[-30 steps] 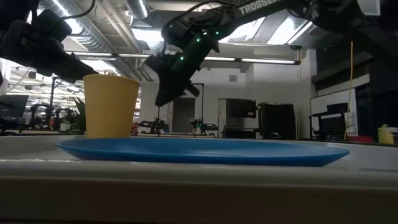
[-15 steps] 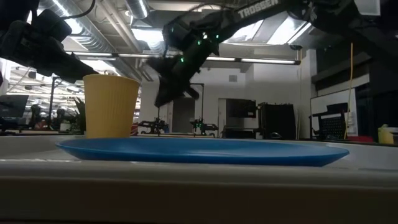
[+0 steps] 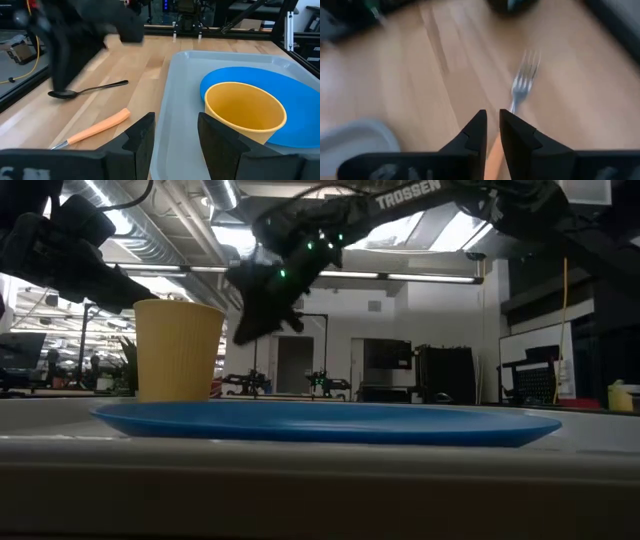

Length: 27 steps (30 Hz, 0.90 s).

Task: Pick and place plate/cup/fork/spoon on tray
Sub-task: Put the light orange fork on the gray tray to the right of the blue plate

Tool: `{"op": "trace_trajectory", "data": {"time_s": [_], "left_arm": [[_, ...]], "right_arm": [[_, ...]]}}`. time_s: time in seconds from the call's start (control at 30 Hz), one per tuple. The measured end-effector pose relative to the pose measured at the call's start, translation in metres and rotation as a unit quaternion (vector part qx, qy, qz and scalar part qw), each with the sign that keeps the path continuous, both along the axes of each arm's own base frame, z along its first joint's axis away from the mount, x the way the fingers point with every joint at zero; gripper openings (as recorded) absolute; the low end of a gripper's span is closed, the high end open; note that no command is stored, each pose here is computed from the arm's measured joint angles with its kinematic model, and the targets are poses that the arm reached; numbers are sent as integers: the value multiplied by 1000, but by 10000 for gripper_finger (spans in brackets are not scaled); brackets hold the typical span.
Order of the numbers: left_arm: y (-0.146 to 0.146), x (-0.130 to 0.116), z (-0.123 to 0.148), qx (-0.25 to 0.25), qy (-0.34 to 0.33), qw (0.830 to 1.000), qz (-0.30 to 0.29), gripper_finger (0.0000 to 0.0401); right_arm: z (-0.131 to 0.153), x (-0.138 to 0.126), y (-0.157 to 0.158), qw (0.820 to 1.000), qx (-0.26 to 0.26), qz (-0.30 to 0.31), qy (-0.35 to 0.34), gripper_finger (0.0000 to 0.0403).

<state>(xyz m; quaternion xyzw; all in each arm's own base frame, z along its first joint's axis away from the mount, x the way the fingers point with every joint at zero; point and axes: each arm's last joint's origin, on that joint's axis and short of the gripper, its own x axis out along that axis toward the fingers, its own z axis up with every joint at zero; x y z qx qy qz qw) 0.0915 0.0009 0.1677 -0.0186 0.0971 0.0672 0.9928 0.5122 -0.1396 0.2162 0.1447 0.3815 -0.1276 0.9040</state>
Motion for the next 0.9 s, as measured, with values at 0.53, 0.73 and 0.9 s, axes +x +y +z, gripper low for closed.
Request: {"op": "trace_trajectory", "data": {"time_s": [0.53,0.73,0.9], "left_arm": [[0,0,0,0,0,1000,0,143],[0,0,0,0,0,1000,0,143],[0,0,0,0,0,1000,0,143]], "right_arm": [[-34,17,-15,999,43,0,30,57],[-37,18,5,997,-13,-2,72,57],[-50,23,19,993,-60,-8,99,57]]}}
